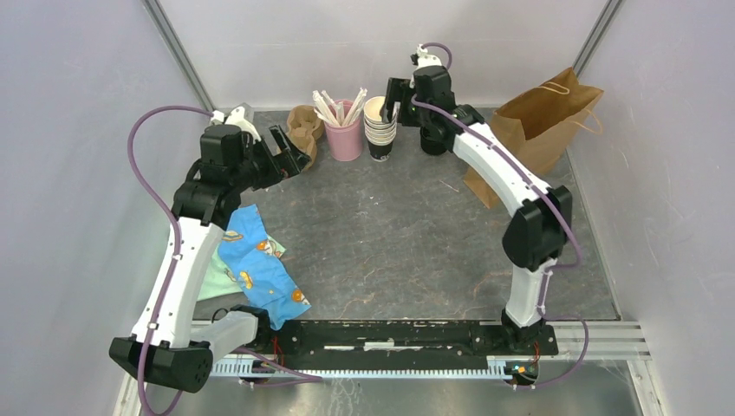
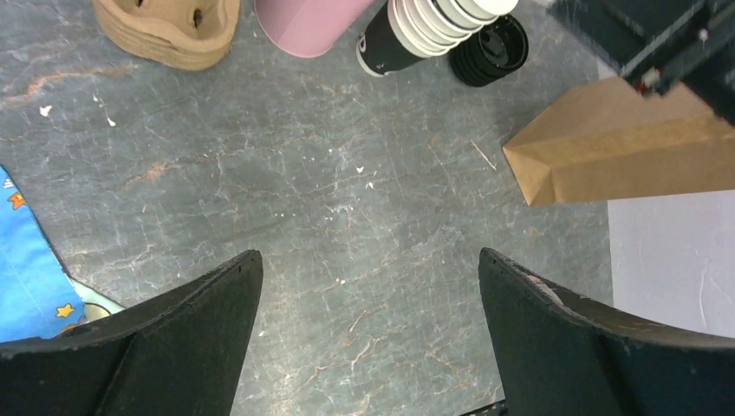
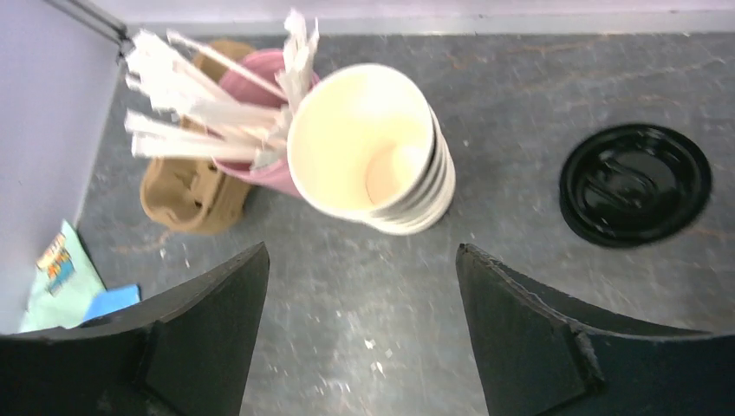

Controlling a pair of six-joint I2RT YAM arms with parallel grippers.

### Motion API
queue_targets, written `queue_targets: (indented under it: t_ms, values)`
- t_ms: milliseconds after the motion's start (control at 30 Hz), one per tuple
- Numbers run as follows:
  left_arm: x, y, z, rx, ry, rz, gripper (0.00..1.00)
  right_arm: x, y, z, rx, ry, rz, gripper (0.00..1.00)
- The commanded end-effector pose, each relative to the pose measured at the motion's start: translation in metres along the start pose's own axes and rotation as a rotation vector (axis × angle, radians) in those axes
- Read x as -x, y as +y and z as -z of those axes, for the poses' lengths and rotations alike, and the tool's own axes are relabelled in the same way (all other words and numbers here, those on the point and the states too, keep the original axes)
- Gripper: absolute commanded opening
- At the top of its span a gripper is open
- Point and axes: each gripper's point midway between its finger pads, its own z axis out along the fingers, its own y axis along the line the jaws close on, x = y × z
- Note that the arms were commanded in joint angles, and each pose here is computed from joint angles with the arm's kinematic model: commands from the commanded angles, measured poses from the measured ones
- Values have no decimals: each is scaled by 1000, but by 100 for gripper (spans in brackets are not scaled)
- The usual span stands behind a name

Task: Pack the takeout coffee
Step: Pick up the coffee cup.

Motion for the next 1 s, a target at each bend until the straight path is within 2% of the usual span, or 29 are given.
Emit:
queue_targets:
  t_ms: [0,200,367,533,733,967]
  values:
    - [-1,-8,-4,-56,-1,8,100,46,12,-21,10,-136,-121,83]
    - [-11,0,-8,-43,38,-57,100,46,3,-50,-20,-183,-177,75]
    - [-17,-2,-6,-31,49,-110,100,33,2,-72,-18,-152,-179,67]
    - [-20,0,-5,5,50,-168,100,26,-4,-81,-38,-140,-192,58]
    - [-23,-14,-5,-26,57,-236,100,23,-7,-86,-55,-137,-206,49]
    - [-22,-15,-5,-20,51,-249,100,22,-13,-90,-86,-138,-214,39]
